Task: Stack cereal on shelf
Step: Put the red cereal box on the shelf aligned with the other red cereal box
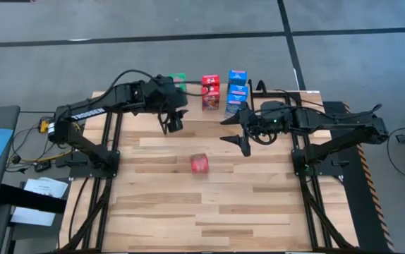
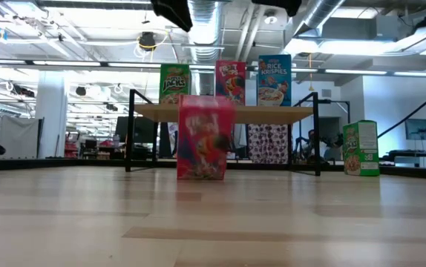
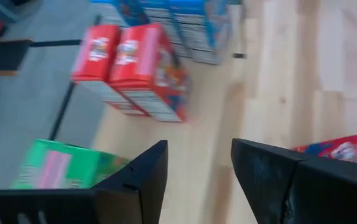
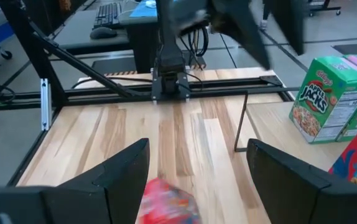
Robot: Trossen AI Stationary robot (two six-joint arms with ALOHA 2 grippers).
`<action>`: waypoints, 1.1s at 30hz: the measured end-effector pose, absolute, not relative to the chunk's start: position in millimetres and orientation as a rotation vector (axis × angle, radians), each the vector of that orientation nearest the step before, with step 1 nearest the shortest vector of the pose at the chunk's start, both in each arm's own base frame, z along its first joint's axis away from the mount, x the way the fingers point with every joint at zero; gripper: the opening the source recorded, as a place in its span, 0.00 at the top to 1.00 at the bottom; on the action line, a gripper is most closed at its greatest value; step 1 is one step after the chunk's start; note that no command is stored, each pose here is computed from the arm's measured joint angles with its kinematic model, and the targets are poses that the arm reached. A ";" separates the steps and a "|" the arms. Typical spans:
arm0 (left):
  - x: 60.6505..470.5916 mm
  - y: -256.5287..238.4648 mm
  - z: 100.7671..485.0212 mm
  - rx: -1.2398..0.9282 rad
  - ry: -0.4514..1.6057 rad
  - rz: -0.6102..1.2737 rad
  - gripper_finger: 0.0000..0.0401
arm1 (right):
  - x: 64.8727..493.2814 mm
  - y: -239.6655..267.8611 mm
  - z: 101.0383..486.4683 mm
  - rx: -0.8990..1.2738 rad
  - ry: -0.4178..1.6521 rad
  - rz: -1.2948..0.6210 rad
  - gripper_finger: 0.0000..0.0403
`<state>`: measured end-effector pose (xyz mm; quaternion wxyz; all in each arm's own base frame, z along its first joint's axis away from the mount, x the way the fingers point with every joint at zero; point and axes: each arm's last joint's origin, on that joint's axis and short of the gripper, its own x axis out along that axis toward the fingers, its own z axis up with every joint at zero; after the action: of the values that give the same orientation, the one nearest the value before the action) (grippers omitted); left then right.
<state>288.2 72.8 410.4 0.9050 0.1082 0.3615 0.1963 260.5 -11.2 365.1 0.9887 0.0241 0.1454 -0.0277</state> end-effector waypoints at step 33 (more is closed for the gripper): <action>306.1 -27.8 292.2 0.078 0.831 0.041 0.60 | 298.6 75.1 289.6 0.379 0.717 0.070 0.27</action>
<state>306.1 -27.8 292.2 0.9139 0.0381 0.4036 0.0201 298.6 75.1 289.6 0.9183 0.1841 0.3488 0.0338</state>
